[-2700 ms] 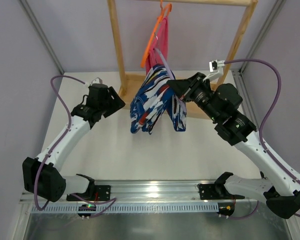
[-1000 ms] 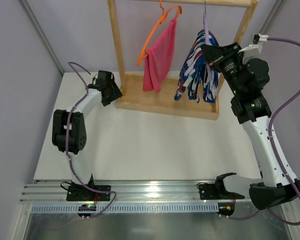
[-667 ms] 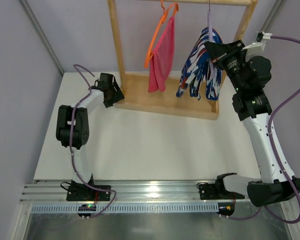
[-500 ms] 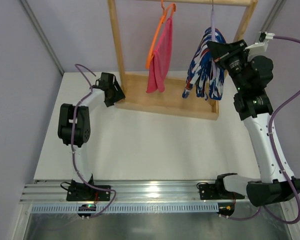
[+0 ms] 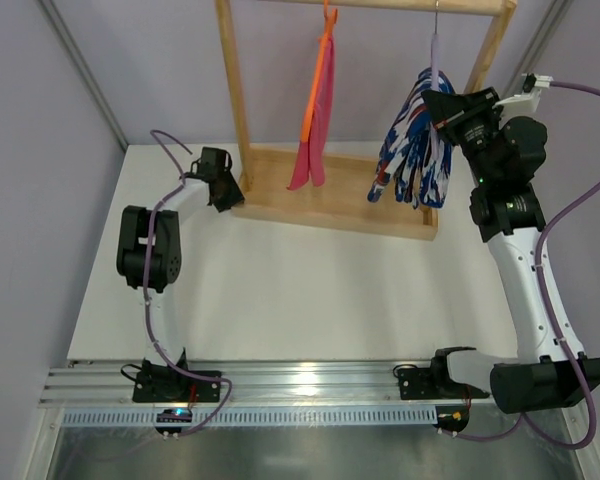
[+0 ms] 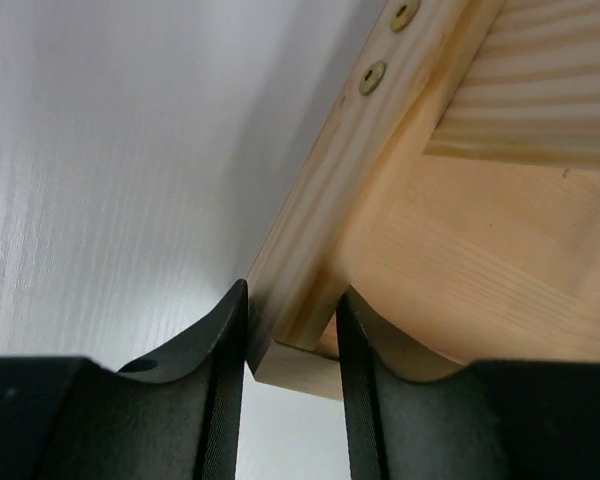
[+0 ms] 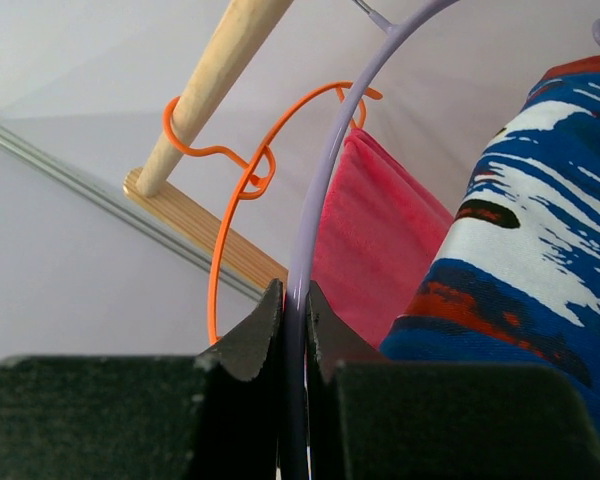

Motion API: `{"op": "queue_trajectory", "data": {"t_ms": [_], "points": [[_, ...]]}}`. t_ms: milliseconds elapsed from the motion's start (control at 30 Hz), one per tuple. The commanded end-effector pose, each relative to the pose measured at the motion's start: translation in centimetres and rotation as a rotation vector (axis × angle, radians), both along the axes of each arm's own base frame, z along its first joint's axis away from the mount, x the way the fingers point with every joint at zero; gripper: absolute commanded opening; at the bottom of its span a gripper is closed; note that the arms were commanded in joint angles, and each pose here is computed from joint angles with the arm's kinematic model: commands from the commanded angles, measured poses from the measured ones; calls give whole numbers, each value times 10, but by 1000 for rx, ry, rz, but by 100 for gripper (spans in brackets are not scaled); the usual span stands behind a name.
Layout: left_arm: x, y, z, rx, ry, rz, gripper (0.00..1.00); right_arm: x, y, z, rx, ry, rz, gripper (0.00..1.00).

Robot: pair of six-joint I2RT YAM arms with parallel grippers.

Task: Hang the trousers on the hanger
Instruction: Hang the hanger with trousers onto the clothesline

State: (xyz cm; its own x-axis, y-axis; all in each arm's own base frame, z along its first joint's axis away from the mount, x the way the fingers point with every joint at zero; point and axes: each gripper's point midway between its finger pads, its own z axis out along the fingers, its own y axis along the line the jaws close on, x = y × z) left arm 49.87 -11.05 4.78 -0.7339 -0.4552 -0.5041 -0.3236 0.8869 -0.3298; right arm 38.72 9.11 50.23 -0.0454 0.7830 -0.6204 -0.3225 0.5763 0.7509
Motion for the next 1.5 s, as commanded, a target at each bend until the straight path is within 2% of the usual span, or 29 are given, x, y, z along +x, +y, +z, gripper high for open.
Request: {"op": "queue_trajectory", "data": {"t_ms": [0, 33, 100, 233, 933, 1467], "points": [[-11, -5, 6, -28, -6, -49, 32, -55, -8, 84, 12, -310, -10, 4], [-14, -6, 5, -35, -3, -53, 24, -54, -7, 80, 12, -302, -9, 4], [-15, -8, 12, -44, -21, -60, 15, -57, -8, 79, 12, -304, -12, 4], [-27, -6, 10, -40, -5, -70, 1, -56, -10, 69, 7, -279, -19, 4], [-74, -6, 3, -66, 18, -120, 1, -84, -20, 56, -41, -246, -74, 4], [-75, -8, 7, -82, 18, -119, 0, -110, -20, 56, -12, -252, -63, 4]]}}
